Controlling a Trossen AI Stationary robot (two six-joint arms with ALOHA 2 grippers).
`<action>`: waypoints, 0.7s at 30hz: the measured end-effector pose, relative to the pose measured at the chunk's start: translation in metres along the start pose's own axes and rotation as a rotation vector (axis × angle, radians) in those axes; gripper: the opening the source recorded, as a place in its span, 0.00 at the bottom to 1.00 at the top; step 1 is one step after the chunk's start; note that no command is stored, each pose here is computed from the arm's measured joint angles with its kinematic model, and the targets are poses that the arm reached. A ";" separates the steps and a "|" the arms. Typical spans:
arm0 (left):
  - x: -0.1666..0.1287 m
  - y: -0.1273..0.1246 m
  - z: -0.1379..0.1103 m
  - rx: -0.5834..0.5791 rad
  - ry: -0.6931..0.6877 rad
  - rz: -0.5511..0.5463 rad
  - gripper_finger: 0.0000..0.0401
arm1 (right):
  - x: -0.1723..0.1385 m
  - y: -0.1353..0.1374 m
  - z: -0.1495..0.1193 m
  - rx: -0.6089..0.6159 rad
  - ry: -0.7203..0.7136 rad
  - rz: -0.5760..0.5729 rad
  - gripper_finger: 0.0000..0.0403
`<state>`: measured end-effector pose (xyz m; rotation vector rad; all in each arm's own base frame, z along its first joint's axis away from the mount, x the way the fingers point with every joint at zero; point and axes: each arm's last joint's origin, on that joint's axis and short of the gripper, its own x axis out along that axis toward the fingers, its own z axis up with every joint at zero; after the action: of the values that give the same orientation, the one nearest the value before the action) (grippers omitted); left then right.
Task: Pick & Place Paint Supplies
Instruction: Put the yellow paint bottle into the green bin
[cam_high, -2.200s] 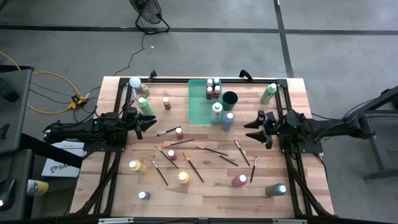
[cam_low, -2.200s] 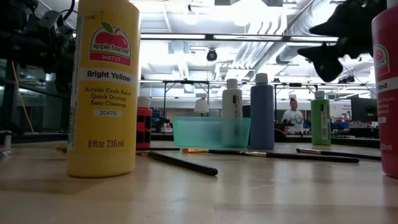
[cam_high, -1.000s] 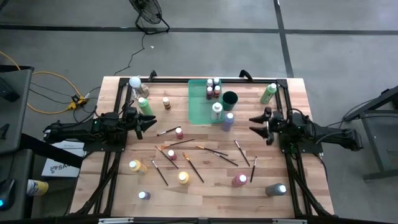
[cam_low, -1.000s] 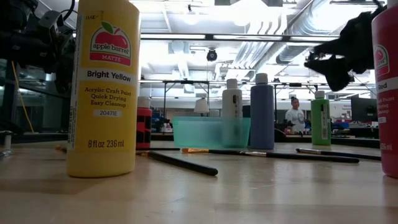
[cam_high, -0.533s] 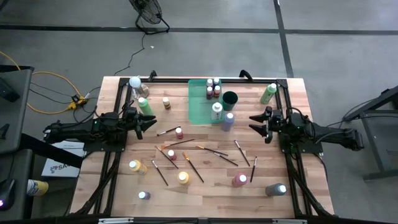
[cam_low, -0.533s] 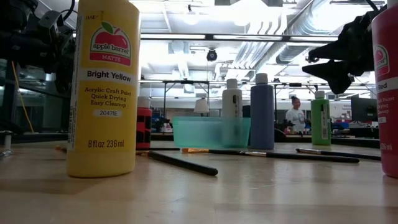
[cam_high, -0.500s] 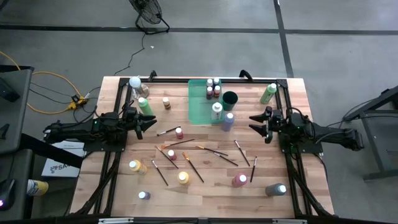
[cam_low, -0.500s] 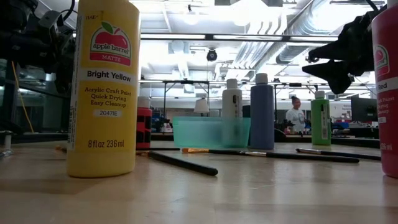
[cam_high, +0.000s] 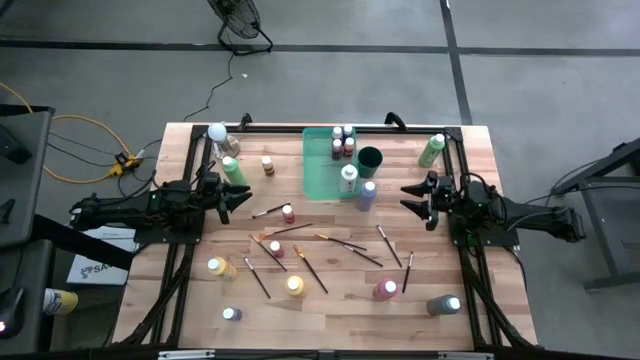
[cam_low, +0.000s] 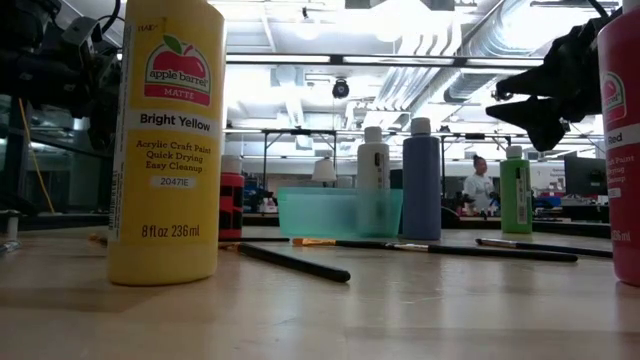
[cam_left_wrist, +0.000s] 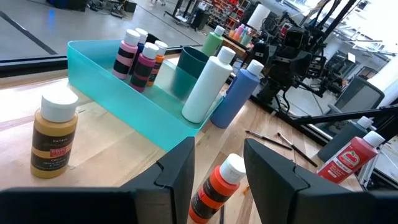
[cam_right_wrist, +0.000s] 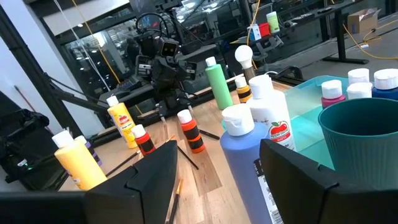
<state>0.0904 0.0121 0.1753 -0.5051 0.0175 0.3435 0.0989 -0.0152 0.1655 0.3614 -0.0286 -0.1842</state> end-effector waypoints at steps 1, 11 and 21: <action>0.000 0.000 0.000 0.000 0.000 0.000 0.34 | 0.000 0.000 0.000 0.000 0.000 0.000 0.55; 0.000 -0.002 0.004 -0.017 -0.051 -0.031 0.34 | 0.000 0.000 0.000 0.000 0.000 0.000 0.55; 0.001 -0.018 0.030 0.112 -0.002 -0.017 0.34 | 0.000 0.000 0.000 0.000 0.000 0.000 0.55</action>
<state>0.0956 0.0119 0.2100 -0.3933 0.0303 0.3241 0.0989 -0.0152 0.1653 0.3610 -0.0285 -0.1845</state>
